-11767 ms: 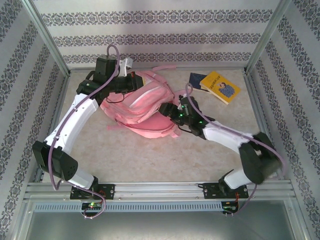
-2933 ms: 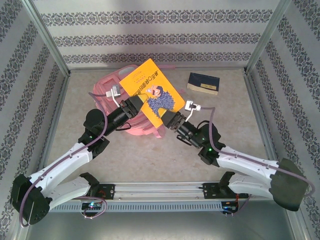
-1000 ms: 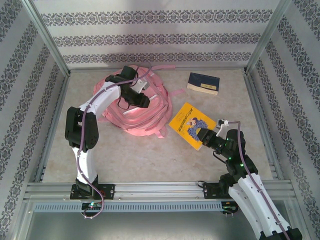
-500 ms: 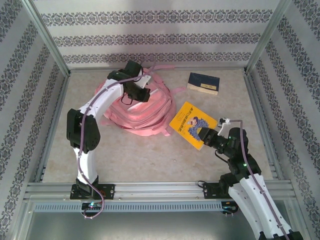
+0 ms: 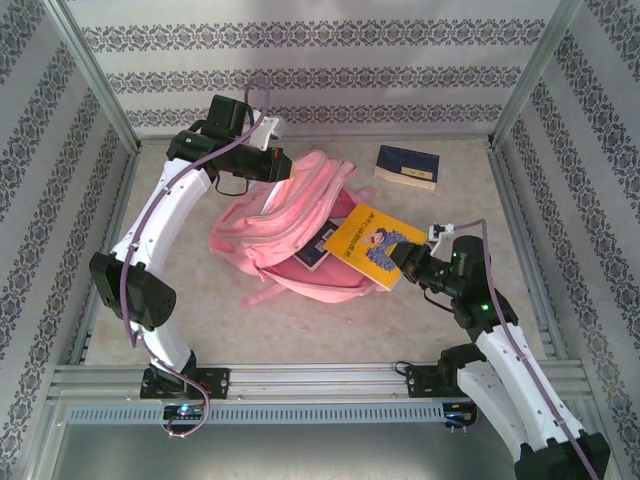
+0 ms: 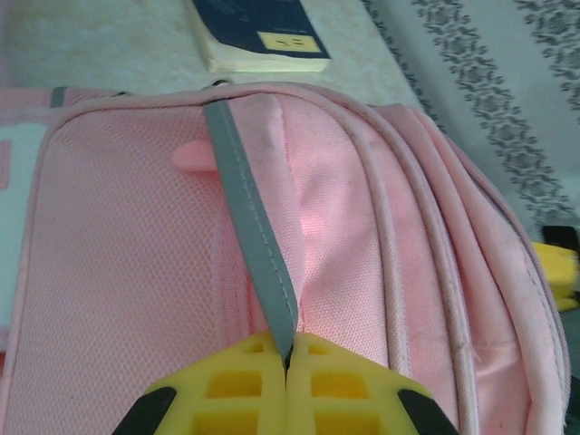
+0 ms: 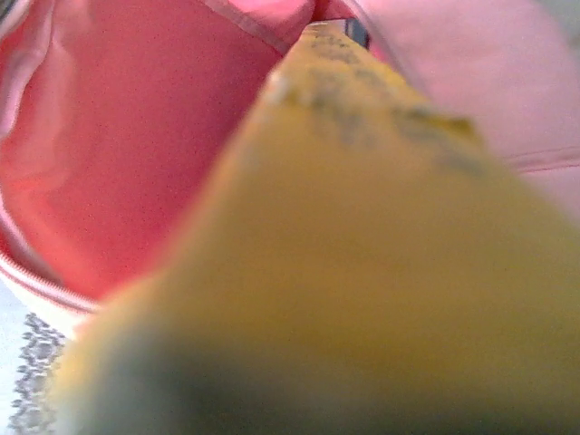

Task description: Pack the student bag

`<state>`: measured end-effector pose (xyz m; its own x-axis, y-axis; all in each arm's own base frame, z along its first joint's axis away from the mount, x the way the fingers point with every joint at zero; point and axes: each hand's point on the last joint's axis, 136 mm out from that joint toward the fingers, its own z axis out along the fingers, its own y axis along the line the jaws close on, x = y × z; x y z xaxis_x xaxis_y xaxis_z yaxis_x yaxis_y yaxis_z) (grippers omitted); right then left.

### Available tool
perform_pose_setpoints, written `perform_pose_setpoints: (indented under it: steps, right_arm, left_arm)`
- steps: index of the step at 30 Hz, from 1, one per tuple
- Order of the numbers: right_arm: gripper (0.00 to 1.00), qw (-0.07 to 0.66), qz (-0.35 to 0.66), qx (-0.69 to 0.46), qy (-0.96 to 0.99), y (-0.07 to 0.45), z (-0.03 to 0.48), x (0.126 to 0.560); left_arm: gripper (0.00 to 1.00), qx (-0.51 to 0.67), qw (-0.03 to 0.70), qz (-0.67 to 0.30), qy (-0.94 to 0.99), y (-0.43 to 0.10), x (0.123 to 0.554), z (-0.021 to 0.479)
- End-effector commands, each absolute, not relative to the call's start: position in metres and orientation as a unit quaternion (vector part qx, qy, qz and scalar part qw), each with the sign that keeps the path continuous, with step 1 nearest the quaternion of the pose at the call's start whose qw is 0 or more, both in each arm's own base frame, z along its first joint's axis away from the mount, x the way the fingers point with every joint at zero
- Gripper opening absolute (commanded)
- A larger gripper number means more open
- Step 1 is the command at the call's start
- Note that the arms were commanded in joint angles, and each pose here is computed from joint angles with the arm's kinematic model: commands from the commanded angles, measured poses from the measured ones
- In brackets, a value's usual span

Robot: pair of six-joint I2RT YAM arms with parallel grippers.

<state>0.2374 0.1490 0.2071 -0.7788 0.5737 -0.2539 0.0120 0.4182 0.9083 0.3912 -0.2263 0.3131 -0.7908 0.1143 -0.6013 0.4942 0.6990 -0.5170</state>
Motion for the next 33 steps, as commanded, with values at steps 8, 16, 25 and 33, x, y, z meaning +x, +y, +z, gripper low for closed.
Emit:
perform_pose_setpoints:
  steps: [8,16,25,33]
  right_arm:
    - [0.00,0.274,0.588,0.092,0.756,0.200,0.287,0.244]
    - [0.00,0.256,0.595,0.094,0.756,0.216,0.279,0.252]
    - [0.00,0.243,0.560,0.079,0.788,0.290,0.241,0.298]
    - [0.05,0.250,0.495,0.148,0.819,0.352,0.175,0.366]
  left_arm:
    - [0.00,0.204,0.317,-0.435,0.818,-0.247,0.387,0.365]
    - [0.00,0.209,0.309,-0.444,0.815,-0.250,0.388,0.362]
    - [0.00,0.211,0.307,-0.493,0.786,-0.260,0.384,0.380]
    - [0.00,0.207,0.309,-0.512,0.774,-0.264,0.383,0.383]
